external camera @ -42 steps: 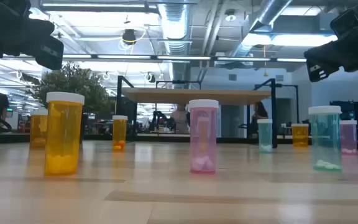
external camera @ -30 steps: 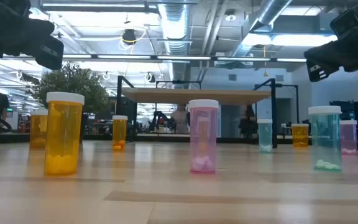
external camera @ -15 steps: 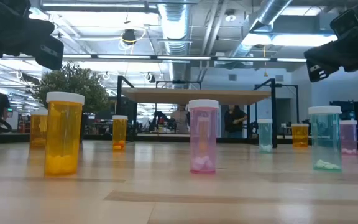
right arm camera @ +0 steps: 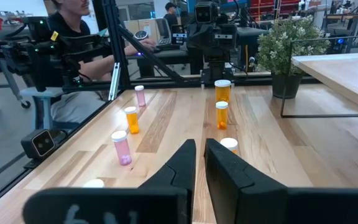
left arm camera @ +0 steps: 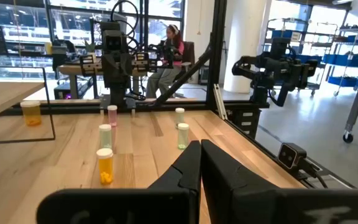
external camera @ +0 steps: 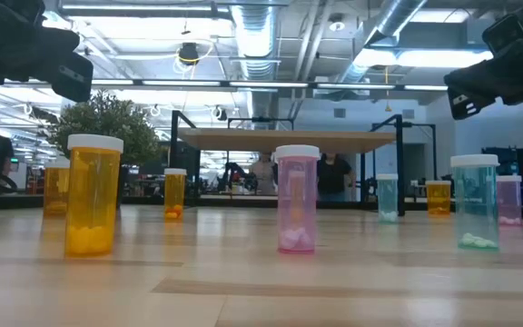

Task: Pick and place medicine bottles onto shelf by color

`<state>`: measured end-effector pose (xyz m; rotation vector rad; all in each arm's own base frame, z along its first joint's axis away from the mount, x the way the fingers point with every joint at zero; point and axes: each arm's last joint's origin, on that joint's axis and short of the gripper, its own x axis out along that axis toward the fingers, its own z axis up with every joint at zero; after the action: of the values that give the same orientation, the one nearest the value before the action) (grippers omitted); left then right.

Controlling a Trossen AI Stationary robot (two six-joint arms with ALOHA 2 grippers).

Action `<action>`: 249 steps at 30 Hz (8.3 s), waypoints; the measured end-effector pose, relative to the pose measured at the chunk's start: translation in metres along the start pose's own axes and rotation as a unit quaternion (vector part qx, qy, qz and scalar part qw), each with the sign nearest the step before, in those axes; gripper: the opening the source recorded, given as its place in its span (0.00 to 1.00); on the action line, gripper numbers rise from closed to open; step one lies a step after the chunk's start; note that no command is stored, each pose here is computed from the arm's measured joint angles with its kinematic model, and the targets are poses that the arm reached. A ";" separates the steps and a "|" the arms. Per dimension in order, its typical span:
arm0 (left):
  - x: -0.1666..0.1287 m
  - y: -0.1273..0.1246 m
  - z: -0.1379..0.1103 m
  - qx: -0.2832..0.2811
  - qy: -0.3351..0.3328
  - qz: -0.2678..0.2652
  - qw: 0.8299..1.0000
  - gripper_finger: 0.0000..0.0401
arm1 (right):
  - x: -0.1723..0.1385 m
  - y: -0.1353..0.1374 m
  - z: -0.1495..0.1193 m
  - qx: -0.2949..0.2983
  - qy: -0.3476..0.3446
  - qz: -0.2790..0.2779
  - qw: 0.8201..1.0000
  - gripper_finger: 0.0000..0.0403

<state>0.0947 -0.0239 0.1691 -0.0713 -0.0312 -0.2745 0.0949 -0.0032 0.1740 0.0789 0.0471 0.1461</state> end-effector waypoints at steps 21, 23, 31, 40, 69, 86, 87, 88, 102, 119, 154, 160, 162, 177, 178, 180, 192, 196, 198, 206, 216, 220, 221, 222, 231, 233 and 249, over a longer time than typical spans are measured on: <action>0.000 0.000 0.000 0.000 0.000 0.000 1.000 0.00 | 0.000 0.000 0.000 0.000 0.000 0.000 1.000 0.15; 0.000 0.000 0.000 0.000 0.000 0.000 1.000 0.00 | 0.000 0.000 0.000 0.000 0.000 0.000 1.000 0.15; 0.000 0.000 0.000 0.000 0.000 0.000 1.000 0.00 | 0.000 0.000 0.000 0.000 0.000 0.000 1.000 0.15; 0.000 0.000 0.000 0.000 0.000 0.000 1.000 0.00 | 0.000 0.000 0.000 0.000 0.000 0.000 1.000 0.15; 0.000 0.000 0.000 0.000 0.000 0.000 1.000 0.00 | 0.000 0.000 0.000 0.000 0.000 0.000 1.000 0.15; 0.000 0.000 0.000 0.000 0.000 0.000 1.000 0.00 | 0.000 0.000 0.000 0.000 0.000 0.000 1.000 0.15; 0.000 0.000 0.000 0.000 0.000 0.000 1.000 0.00 | 0.000 0.000 0.000 0.000 0.000 0.000 1.000 0.15; 0.000 0.000 0.000 0.000 0.000 0.000 1.000 0.00 | 0.000 0.000 0.000 0.000 0.000 0.000 1.000 0.15; 0.000 0.000 0.000 0.000 0.000 0.000 1.000 0.00 | 0.000 0.000 0.000 0.000 0.000 0.000 1.000 0.15; 0.000 0.003 0.004 -0.007 -0.023 0.054 0.998 0.00 | 0.000 0.000 0.000 0.000 0.000 0.000 1.000 0.15; 0.009 0.009 0.053 -0.052 0.080 0.220 0.971 0.00 | 0.000 0.000 0.000 0.000 0.000 0.000 1.000 0.15; 0.024 0.007 0.044 -0.063 0.136 0.169 0.974 0.00 | 0.000 0.000 0.000 0.000 0.000 0.000 1.000 0.15; 0.026 0.006 0.042 -0.064 0.148 0.160 0.974 0.00 | 0.000 0.000 0.000 0.000 0.000 0.000 1.000 0.15; 0.018 0.009 0.037 -0.125 0.243 0.247 0.930 0.04 | 0.000 0.000 0.000 0.000 0.000 0.000 1.000 0.15; 0.016 0.009 0.039 -0.136 0.252 0.260 0.922 0.05 | 0.000 0.000 0.000 0.000 0.000 0.000 1.000 0.15; 0.013 0.009 0.042 -0.146 0.264 0.269 0.915 0.09 | 0.000 0.000 0.000 0.000 0.000 0.000 1.000 0.15; 0.016 0.008 0.037 -0.146 0.278 0.307 0.898 0.43 | 0.000 0.000 0.000 0.000 0.000 0.000 1.000 0.15; 0.015 0.011 0.036 -0.169 0.264 0.344 0.885 0.49 | 0.000 0.000 0.000 0.000 0.000 0.000 1.000 0.15; 0.016 0.011 0.037 -0.183 0.251 0.347 0.885 0.51 | 0.000 0.000 0.000 0.000 0.000 0.000 1.000 0.15; 0.023 0.010 0.055 -0.194 0.209 0.320 0.903 0.51 | 0.000 0.000 0.000 0.000 0.000 0.000 1.000 0.15; 0.045 0.013 0.116 -0.143 0.329 0.344 0.868 0.52 | 0.000 0.000 0.000 0.000 0.000 0.000 1.000 0.15; 0.057 0.013 0.108 -0.159 0.415 0.325 0.835 0.56 | 0.000 0.000 0.000 0.000 0.000 0.000 1.000 0.15; 0.061 0.013 0.104 -0.164 0.433 0.321 0.826 0.58 | 0.000 0.000 0.000 0.000 0.000 0.000 1.000 0.15; 0.063 0.013 0.100 -0.170 0.452 0.318 0.816 0.61 | 0.000 0.000 0.000 0.000 0.000 0.000 1.000 0.15; 0.075 0.015 0.068 -0.173 0.578 0.352 0.716 0.84 | 0.000 0.000 0.000 0.000 0.000 0.000 1.000 0.15; 0.076 0.015 0.065 -0.170 0.591 0.357 0.704 0.87 | 0.000 0.000 0.000 0.000 0.000 0.000 1.000 0.15; 0.043 0.019 0.039 -0.235 0.539 0.364 0.722 0.90 | 0.000 0.000 0.000 0.000 0.000 0.000 1.000 0.15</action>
<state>0.1403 -0.0144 0.2086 -0.4121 1.2338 0.5179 0.0949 -0.0032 0.1741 0.0791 0.0469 0.1458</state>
